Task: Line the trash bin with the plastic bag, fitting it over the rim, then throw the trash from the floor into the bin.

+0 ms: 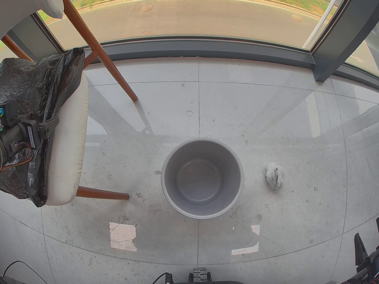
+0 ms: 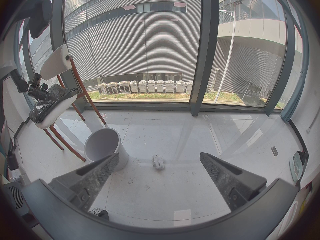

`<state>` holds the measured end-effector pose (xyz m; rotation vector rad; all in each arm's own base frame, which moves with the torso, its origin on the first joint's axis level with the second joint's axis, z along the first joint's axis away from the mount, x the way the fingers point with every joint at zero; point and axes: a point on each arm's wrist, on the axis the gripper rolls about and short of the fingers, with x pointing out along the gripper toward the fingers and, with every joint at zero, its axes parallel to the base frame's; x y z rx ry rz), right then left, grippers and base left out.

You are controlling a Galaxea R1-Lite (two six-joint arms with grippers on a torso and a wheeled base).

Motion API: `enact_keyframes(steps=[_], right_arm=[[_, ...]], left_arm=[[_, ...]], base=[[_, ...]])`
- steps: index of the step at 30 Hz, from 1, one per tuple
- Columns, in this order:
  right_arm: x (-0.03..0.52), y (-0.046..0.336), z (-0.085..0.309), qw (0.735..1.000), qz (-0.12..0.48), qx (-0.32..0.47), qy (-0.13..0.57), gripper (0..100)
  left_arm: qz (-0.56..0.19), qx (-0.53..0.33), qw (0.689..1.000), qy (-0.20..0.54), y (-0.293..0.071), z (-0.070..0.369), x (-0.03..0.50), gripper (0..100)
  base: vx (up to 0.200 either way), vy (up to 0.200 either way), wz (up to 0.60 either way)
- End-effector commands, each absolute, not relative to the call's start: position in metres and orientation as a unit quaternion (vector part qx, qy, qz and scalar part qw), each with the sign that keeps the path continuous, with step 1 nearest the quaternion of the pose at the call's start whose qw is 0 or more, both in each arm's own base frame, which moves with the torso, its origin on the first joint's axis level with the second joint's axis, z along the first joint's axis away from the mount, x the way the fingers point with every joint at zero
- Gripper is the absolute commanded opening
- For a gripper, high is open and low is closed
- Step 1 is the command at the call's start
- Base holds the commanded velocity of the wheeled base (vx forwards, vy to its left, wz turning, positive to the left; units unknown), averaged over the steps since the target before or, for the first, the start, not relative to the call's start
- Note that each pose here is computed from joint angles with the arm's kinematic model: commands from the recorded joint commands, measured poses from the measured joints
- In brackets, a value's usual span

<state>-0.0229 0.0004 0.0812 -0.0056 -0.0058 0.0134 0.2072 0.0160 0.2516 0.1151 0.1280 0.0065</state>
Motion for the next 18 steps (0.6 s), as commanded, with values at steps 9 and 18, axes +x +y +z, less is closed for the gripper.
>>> enact_keyframes(steps=[9, 18], right_arm=[[-0.023, 0.000, 0.076, 1.000, 0.007, -0.003, -0.002, 100], [-0.023, 0.000, 0.076, 1.000, 0.007, -0.003, -0.002, 100]], left_arm=[[0.005, 0.063, 0.995, 0.079, 0.020, 0.235, 0.236, 0], [-0.021, 0.060, 0.995, 0.079, 0.015, 0.252, 0.190, 0]], base=[[0.000, 0.000, 0.00], [0.000, 0.000, 0.00]])
